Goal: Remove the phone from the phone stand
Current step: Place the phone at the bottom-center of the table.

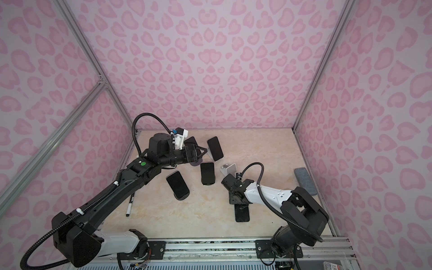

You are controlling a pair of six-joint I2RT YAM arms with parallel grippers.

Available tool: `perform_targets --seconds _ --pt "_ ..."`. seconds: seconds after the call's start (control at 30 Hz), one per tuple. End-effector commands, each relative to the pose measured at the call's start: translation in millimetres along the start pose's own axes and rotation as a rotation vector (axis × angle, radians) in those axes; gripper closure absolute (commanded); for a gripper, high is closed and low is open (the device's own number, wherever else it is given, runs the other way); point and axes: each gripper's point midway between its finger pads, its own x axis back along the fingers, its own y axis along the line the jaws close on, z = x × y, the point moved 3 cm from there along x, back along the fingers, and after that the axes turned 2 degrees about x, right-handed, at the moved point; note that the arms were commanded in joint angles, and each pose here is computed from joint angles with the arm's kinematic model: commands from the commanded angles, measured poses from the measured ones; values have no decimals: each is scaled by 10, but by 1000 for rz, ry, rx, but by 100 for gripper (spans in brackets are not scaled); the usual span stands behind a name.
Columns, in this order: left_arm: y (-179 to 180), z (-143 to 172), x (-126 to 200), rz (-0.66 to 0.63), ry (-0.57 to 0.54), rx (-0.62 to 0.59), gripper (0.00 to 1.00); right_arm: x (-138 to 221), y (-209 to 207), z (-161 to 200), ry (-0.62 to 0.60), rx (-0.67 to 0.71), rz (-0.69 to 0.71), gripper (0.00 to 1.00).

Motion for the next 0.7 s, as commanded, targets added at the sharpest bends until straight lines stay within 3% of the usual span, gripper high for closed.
perform_targets --seconds 0.0,0.67 --pt "-13 -39 20 -3 -21 -10 7 -18 -49 -18 -37 -32 71 35" --pt "5 -68 42 -22 -33 -22 7 -118 94 125 -2 -4 -34 27"
